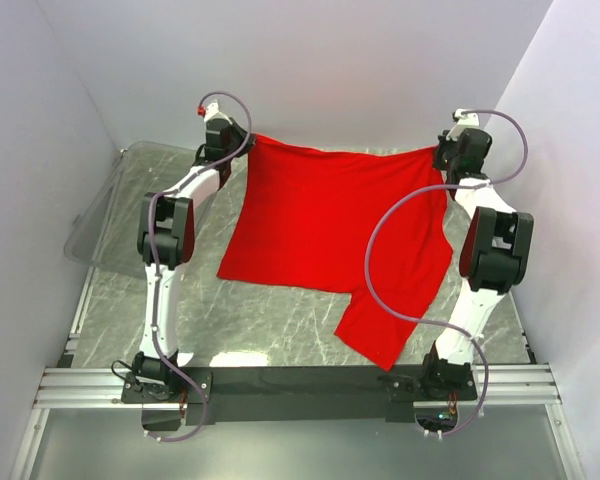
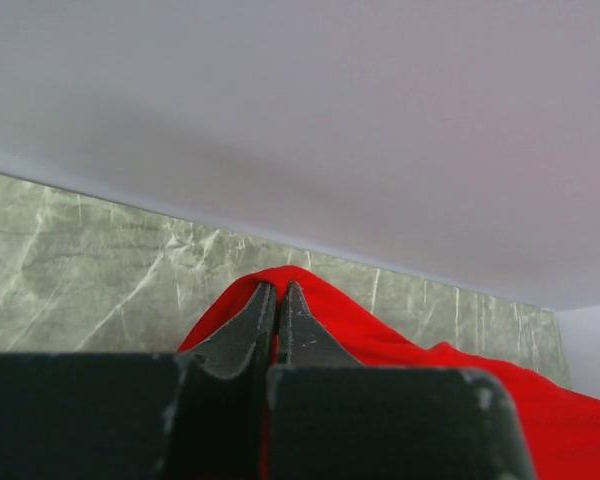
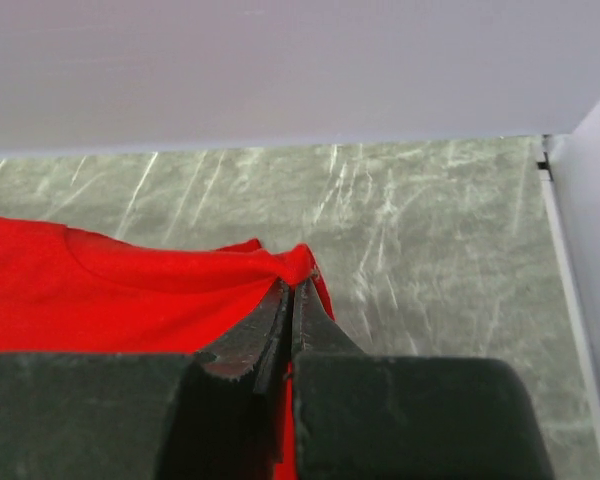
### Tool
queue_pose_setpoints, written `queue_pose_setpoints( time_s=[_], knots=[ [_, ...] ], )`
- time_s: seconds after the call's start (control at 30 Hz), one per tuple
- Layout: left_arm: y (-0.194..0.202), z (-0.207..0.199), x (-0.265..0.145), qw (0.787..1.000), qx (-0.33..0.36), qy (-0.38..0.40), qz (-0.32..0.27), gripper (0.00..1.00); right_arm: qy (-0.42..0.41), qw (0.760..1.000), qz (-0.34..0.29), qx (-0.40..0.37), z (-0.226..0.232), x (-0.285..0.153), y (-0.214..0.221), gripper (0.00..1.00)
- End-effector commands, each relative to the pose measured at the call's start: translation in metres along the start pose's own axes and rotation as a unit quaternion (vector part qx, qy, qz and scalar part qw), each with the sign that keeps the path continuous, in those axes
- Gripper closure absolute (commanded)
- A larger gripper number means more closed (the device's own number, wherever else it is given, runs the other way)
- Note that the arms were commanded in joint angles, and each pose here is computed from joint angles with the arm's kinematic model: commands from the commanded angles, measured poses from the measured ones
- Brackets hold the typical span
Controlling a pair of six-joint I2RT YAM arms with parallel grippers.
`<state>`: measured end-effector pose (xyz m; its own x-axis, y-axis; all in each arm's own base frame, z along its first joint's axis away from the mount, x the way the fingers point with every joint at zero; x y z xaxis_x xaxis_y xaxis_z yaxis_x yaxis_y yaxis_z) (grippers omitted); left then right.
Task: Fold and stack the t-shirts
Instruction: Flatten the tshirt out
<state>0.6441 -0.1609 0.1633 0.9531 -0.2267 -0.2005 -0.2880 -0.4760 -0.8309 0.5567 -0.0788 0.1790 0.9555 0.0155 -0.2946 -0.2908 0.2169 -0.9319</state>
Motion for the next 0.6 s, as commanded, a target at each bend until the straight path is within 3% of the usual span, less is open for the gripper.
queue_pose_setpoints(
  time_s=[0.0,0.57],
  knots=[
    [-0.016,-0.006,0.012,1.000,-0.017,0.009,-0.015,0.99,-0.002,1.000,-0.019,0.010,0.005,0.012,-0.023,1.00],
    [-0.034,0.001,0.014,0.999,-0.017,0.027,-0.031,0.99,-0.077,0.996,0.016,-0.043,0.020,0.028,-0.013,1.00]
  ],
)
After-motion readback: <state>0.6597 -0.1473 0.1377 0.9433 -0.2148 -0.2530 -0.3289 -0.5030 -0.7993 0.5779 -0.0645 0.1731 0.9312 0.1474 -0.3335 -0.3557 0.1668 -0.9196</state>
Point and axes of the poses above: each gripper's point midway between its finger pads, its own x axis out along the fingers, its own z axis along the line the jaws close on, y = z × x, the point moved 3 cm from there along -x, back along the fingers, and after that the axes turned 9 degrees about x, right-handed, at the moved point
